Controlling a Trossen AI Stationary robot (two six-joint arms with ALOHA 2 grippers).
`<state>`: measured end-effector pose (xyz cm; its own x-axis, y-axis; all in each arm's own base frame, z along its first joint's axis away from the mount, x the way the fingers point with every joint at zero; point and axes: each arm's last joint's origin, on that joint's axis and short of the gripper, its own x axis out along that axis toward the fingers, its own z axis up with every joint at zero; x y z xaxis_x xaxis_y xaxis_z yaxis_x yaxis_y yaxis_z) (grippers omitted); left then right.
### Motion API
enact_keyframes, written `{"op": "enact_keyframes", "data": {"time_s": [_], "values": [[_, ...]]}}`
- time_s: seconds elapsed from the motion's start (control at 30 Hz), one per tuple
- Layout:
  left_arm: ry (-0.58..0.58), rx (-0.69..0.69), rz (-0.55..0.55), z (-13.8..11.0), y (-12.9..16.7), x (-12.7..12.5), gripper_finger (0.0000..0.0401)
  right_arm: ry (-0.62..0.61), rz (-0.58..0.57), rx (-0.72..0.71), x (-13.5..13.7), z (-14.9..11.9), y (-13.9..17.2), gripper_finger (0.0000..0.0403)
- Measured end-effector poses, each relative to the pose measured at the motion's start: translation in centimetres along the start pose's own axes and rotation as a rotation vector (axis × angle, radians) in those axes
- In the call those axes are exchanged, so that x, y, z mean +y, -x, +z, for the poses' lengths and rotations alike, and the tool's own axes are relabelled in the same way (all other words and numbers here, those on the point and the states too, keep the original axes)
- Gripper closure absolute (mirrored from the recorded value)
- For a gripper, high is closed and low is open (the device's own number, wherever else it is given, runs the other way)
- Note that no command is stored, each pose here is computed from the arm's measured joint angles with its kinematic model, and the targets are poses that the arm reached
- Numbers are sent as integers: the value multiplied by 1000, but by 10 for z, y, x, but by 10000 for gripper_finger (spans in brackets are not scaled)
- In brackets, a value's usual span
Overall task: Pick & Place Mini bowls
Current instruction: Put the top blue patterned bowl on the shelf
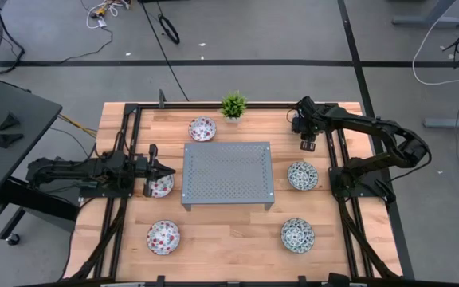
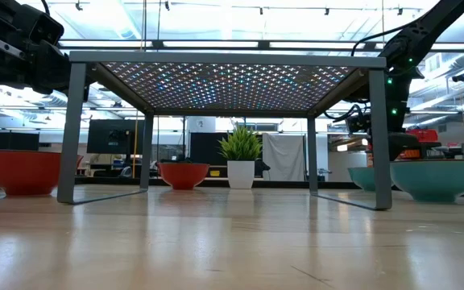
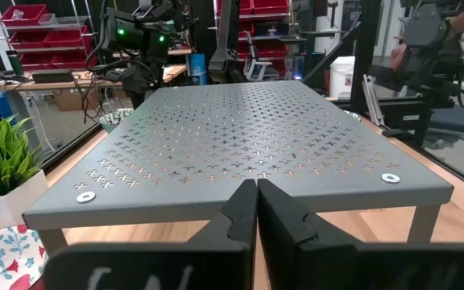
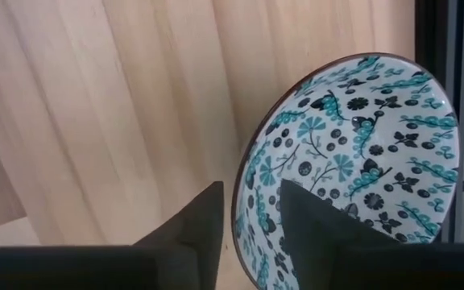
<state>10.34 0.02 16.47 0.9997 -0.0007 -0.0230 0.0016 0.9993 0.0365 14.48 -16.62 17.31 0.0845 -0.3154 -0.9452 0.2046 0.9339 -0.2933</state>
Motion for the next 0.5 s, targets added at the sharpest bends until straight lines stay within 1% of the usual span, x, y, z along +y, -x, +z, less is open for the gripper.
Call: {"op": "enact_keyframes", "data": {"time_s": [0.27,0.5], "values": [[0,0,0,0,0,0,383,0,0,0,0,0,0,339],[0,0,0,0,0,0,383,0,0,1,0,0,0,377]]}}
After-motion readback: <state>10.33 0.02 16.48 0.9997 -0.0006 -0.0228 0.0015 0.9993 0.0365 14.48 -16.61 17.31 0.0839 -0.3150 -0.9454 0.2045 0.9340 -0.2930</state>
